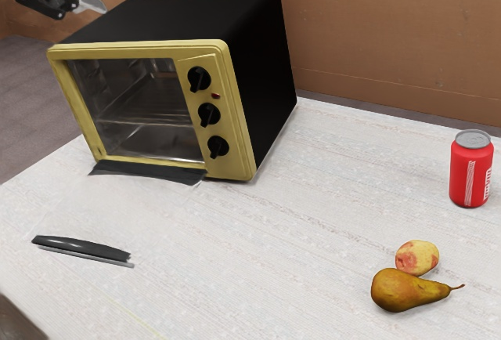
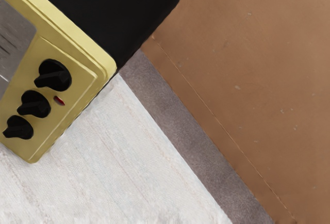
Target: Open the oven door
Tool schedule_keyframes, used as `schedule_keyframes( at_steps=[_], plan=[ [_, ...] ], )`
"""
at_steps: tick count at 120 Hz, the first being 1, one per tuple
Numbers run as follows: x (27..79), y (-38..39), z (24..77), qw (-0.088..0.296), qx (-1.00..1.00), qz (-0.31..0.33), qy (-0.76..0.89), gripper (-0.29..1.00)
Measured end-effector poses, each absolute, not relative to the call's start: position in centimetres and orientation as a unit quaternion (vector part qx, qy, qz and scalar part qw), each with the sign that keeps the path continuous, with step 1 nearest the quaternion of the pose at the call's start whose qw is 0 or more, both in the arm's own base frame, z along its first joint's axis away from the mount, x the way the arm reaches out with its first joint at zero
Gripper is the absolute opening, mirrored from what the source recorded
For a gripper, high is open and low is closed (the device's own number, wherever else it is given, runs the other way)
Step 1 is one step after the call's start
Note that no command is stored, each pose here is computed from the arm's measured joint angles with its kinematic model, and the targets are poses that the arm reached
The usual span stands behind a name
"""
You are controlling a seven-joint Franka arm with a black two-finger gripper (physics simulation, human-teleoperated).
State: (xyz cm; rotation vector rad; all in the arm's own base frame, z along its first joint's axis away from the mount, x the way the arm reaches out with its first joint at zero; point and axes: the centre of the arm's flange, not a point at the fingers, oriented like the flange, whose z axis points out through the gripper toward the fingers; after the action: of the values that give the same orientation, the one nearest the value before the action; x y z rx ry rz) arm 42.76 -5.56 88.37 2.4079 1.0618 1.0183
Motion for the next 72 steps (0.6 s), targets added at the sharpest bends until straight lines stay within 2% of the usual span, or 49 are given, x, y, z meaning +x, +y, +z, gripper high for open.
schedule_keyframes(
  at_steps=[10,18,30,43,54,72],
  plan=[
    [44.6,-11.4,80.9,0.098,0.905,0.245,0.333,0.70],
    [45.3,-12.8,75.9,0.060,0.925,0.181,0.328,0.70],
    [46.1,-12.5,71.8,0.026,0.932,0.125,0.339,0.70],
    [47.6,-9.7,69.6,-0.008,0.929,0.106,0.353,0.70],
    [48.7,-5.8,69.2,-0.019,0.922,0.108,0.373,0.70],
    [49.2,-2.8,68.7,0.027,0.912,0.080,0.400,0.70]
  ],
)
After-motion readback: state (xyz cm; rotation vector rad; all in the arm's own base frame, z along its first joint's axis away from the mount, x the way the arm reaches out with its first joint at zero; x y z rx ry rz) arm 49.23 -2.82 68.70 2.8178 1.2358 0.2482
